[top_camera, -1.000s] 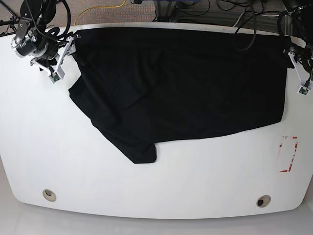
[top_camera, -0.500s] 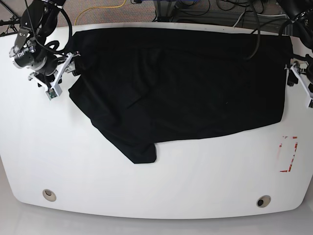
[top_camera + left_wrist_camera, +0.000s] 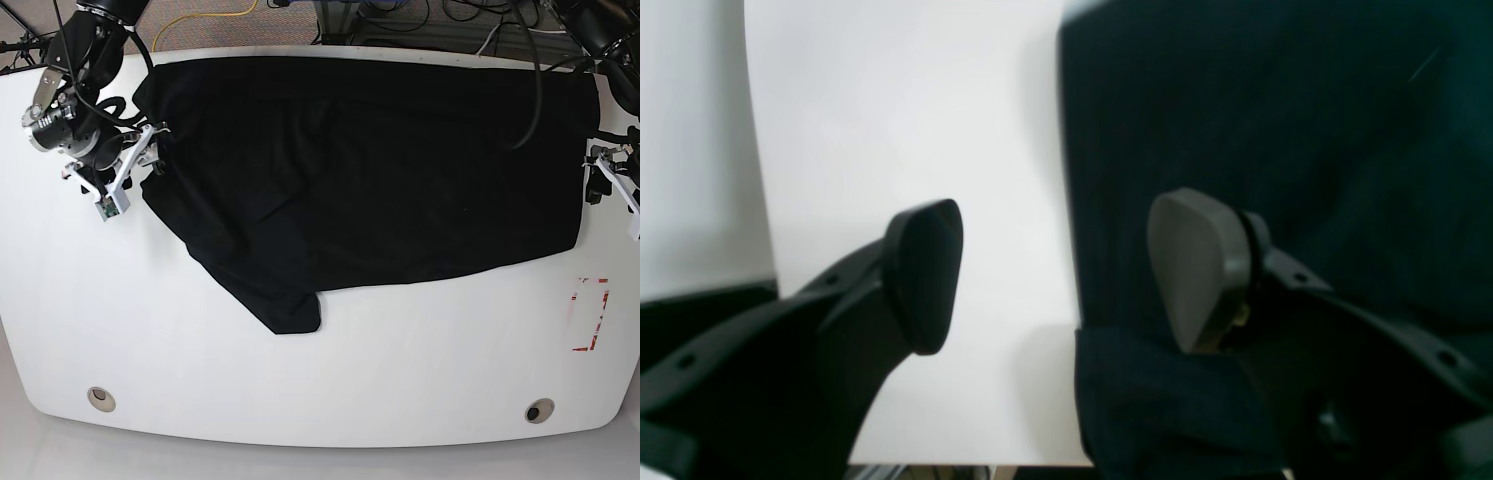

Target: Fold the T-shirt properly

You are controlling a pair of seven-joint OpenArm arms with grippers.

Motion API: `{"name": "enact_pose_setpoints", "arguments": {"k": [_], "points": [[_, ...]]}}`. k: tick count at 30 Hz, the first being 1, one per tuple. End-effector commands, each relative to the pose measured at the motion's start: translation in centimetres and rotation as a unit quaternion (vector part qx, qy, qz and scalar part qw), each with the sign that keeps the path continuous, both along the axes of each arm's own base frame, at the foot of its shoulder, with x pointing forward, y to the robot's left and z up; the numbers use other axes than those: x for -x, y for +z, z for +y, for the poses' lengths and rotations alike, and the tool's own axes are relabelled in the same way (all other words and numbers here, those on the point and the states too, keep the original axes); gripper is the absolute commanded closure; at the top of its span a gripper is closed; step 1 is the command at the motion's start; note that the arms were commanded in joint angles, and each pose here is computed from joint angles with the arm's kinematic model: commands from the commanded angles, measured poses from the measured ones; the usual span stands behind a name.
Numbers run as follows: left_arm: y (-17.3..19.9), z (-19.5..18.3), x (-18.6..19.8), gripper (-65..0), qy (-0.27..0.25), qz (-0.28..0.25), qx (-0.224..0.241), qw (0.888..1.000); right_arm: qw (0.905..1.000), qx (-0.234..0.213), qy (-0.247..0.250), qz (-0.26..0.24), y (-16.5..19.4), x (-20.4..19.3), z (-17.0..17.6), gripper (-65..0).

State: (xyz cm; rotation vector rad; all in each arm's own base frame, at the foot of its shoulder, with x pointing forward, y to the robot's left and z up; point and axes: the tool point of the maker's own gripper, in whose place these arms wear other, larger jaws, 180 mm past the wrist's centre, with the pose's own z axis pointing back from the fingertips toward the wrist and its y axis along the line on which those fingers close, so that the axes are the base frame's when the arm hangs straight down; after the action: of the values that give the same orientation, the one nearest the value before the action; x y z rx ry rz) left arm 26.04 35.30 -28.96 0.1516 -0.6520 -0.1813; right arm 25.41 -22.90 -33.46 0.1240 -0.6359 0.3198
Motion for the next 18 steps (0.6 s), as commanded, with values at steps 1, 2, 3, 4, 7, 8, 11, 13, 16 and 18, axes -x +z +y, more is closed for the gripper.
{"name": "enact_pose_setpoints", "arguments": {"k": [1, 2, 3, 4, 7, 8, 11, 13, 16, 18], "points": [[0.8, 1.3, -0.7, -43.9, 0.012, -0.016, -0.007, 1.000, 0.9994, 0.002, -0.004, -0.035, 1.3, -2.8, -0.4, -40.6], [0.8, 1.3, -0.9, -43.9, 0.013, -0.022, -0.005, 1.000, 0.9993, 0.004, -0.001, -0.036, 1.3, -3.4, -0.3, -40.6], [0.9, 1.4, -1.1, -43.9, 0.014, -0.030, -0.001, 0.999, 0.9993, 0.006, 0.001, -0.037, 1.2, -3.9, -0.2, -40.6], [0.8, 1.3, -1.3, -43.9, 0.013, -0.038, 0.004, 0.999, 0.9993, 0.009, 0.005, -0.035, 1.0, -4.6, 0.1, -40.6], [0.4, 1.7, -1.5, -43.9, 0.017, -0.044, 0.006, 0.999, 0.9990, 0.012, 0.003, -0.044, 0.9, -6.2, -0.1, -40.6], [0.2, 2.0, -1.5, -43.9, 0.022, -0.043, 0.007, 0.999, 0.9988, 0.008, 0.000, -0.049, 1.0, -6.9, -0.1, -40.6], [-0.2, 2.3, -1.5, -43.9, 0.029, -0.041, 0.007, 0.999, 0.9985, -0.007, -0.011, -0.053, 0.8, -8.9, -0.1, -40.6], [-0.2, 2.4, -1.4, -43.9, 0.029, -0.040, 0.004, 0.999, 0.9987, -0.013, -0.018, -0.046, 0.4, -9.7, -0.3, -40.6], [-0.4, 2.6, -1.3, -43.9, 0.032, -0.037, 0.005, 0.999, 0.9981, -0.026, -0.025, -0.051, 0.3, -11.1, -0.6, -40.6], [-0.4, 2.6, -1.3, -43.9, 0.032, -0.038, 0.005, 0.999, 0.9969, -0.039, -0.030, -0.062, 0.2, -12.1, -0.5, -40.6]]}}
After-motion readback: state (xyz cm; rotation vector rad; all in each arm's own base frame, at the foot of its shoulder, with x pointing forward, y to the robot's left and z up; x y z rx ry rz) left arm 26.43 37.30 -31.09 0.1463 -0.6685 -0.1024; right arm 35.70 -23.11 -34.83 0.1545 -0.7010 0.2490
